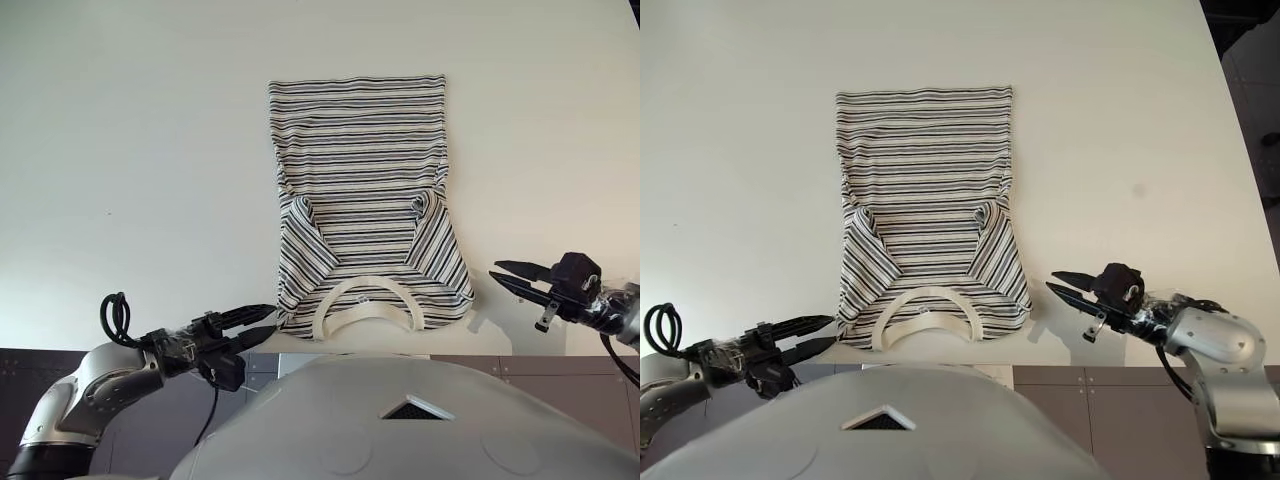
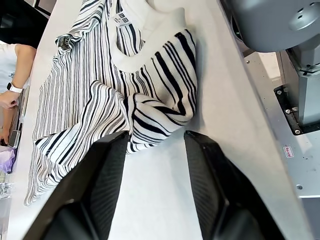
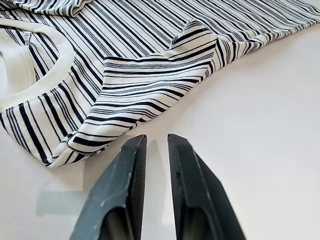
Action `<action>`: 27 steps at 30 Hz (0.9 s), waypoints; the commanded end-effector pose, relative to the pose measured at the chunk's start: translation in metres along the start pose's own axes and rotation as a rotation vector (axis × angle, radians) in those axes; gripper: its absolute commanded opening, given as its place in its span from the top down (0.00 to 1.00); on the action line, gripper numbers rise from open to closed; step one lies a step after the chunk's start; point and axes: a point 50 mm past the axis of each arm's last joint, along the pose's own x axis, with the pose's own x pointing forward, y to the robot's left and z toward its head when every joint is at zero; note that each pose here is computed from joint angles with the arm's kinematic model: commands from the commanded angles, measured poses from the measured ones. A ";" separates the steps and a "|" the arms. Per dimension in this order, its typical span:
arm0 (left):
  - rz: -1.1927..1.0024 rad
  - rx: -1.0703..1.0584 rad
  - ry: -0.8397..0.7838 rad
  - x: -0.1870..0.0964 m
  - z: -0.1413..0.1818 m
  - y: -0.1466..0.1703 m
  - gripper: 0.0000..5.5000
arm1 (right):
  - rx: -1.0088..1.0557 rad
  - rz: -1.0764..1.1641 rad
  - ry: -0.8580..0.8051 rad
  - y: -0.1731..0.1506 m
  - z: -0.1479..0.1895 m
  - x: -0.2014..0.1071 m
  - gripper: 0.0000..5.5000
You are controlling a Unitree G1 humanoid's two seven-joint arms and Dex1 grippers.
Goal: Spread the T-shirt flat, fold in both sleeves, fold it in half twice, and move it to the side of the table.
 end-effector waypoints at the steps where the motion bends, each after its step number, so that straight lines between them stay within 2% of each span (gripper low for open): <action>1: -0.083 -0.013 0.034 0.013 -0.009 -0.008 0.62 | -0.019 -0.004 0.001 -0.003 0.001 0.001 0.86; 5: -0.082 -0.042 0.047 0.021 -0.014 -0.009 0.62 | -0.046 0.032 0.025 -0.003 0.000 -0.001 0.86; 7: -0.103 -0.057 0.055 0.019 -0.016 -0.015 0.62 | -0.151 0.072 0.062 0.000 -0.003 -0.005 0.86; 12: -0.119 -0.062 0.022 0.019 -0.014 -0.017 0.81 | -0.521 0.208 0.130 0.009 -0.011 -0.008 0.86; 19: -0.135 -0.066 0.034 0.020 -0.019 -0.017 0.97 | -0.805 0.241 0.054 0.013 -0.003 0.002 0.86; 24: -0.142 -0.066 0.043 0.021 -0.023 -0.016 0.98 | -0.930 0.183 0.004 0.010 0.000 0.009 0.71; 27: -0.145 -0.064 0.043 0.021 -0.023 -0.016 0.98 | -0.996 0.222 0.007 0.012 -0.003 0.011 0.59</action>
